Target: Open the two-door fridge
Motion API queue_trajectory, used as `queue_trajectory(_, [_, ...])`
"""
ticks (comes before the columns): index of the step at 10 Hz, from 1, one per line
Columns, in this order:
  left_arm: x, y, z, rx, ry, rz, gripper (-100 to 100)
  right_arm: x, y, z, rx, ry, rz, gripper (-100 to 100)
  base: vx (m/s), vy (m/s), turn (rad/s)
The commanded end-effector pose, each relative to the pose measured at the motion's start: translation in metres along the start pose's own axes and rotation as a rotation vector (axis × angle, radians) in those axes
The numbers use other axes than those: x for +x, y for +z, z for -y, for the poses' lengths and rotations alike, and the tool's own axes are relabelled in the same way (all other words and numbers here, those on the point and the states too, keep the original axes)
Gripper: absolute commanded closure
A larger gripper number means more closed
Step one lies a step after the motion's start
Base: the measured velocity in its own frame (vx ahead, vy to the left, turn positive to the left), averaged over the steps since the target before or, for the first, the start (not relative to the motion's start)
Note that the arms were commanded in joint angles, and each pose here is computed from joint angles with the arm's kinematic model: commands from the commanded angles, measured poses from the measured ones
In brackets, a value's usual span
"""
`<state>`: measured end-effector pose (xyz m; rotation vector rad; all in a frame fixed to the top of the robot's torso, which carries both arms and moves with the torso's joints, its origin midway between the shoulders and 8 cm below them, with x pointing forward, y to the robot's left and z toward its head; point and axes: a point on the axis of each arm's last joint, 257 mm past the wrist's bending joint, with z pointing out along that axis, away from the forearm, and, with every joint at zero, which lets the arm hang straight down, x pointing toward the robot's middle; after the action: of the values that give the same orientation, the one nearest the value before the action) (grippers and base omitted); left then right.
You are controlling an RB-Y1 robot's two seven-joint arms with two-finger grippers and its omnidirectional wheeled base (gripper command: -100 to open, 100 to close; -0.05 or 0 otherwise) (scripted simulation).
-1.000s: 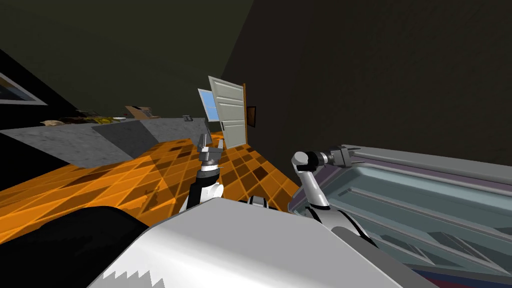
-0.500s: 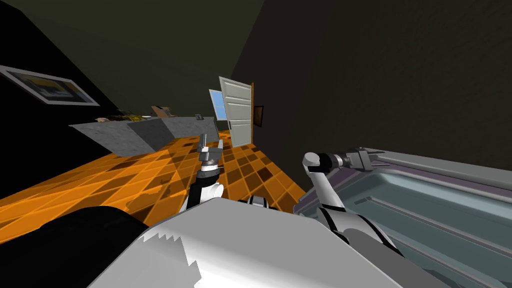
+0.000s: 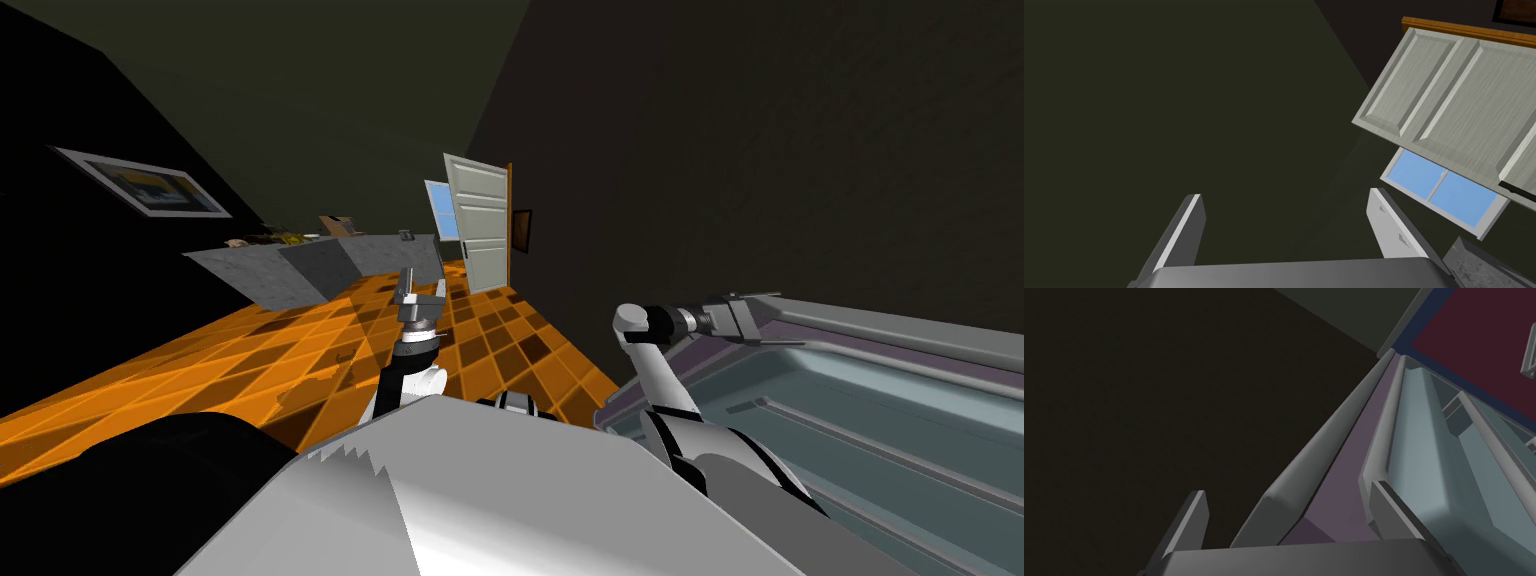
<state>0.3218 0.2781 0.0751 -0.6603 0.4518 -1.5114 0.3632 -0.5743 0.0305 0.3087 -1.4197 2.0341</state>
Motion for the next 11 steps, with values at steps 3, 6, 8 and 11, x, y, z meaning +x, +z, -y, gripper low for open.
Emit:
queue_trajectory(3, [0.0,0.0,0.0,0.0,0.0,0.0,0,0.015,0.017,0.039,0.015,-0.004,-0.011,-100,-0.024,0.028,0.0])
queue_trajectory(6, [0.0,0.0,0.0,0.0,0.0,0.0,0,0.02,0.019,0.045,0.018,-0.003,-0.013,0,-0.015,0.022,-0.001])
queue_trajectory(8, [0.0,0.0,0.0,0.0,0.0,0.0,0,0.02,0.019,0.045,0.018,-0.003,-0.013,0,0.0,0.0,0.0])
queue_trajectory(11, [0.0,0.0,0.0,0.0,0.0,0.0,0,0.02,0.019,0.045,0.018,-0.003,-0.013,0,0.0,0.0,0.0])
